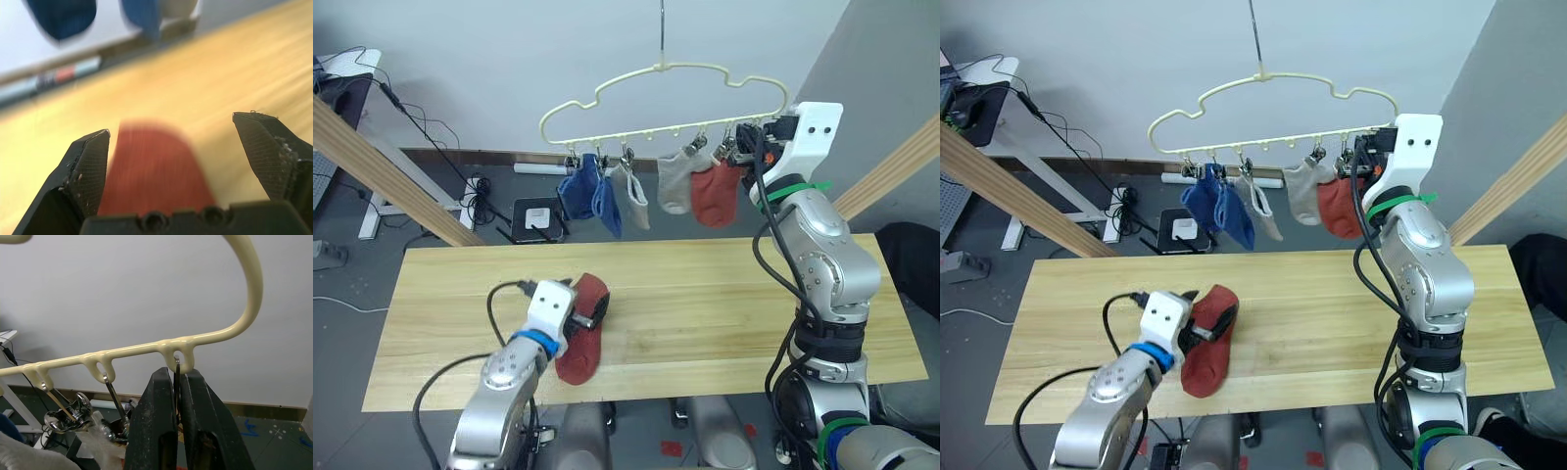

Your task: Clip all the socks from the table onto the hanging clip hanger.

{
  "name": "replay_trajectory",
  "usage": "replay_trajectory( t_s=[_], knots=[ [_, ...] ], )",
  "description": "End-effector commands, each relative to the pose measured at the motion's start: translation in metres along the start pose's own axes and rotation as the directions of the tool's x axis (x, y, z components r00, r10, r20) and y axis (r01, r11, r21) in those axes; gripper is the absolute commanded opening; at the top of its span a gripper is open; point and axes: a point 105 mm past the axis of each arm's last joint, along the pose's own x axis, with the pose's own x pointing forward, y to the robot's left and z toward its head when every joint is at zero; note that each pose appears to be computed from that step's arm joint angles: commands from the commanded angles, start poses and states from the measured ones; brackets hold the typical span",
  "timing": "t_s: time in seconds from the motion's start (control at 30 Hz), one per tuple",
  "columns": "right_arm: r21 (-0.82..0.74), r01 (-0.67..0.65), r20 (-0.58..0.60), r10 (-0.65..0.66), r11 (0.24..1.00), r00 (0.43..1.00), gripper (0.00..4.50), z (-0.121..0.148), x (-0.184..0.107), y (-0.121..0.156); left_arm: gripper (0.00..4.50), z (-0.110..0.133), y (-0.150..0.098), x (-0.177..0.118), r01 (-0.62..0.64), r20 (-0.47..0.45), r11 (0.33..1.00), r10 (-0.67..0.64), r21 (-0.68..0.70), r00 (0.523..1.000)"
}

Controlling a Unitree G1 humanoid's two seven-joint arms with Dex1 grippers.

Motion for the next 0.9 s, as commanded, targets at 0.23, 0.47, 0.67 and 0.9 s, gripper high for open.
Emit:
replay_trajectory(
  t_s=[0.23,0.47,0.67,0.9],
  knots=[
    [-0.007,-0.042,0.043,0.042,0.999,0.998,0.00,0.013,0.000,0.007,4.49,-0.041,0.005,0.017,-0.054,-0.173,0.998,0.055,0.013,0.983],
    [-0.006,-0.047,0.046,0.048,0.999,0.998,0.00,0.014,0.001,0.009,2.72,-0.048,0.014,0.019,-0.049,-0.216,0.996,0.065,0.079,0.974],
    [-0.002,-0.042,0.050,0.042,0.999,0.998,0.00,0.015,0.001,0.009,0.93,-0.038,0.026,0.020,-0.081,-0.158,0.990,0.100,0.118,0.982],
    [-0.005,-0.026,0.053,0.026,1.000,0.998,0.00,0.016,0.001,0.006,0.02,0.031,-0.012,0.053,0.192,0.118,0.966,-0.215,0.175,0.970]
  ],
)
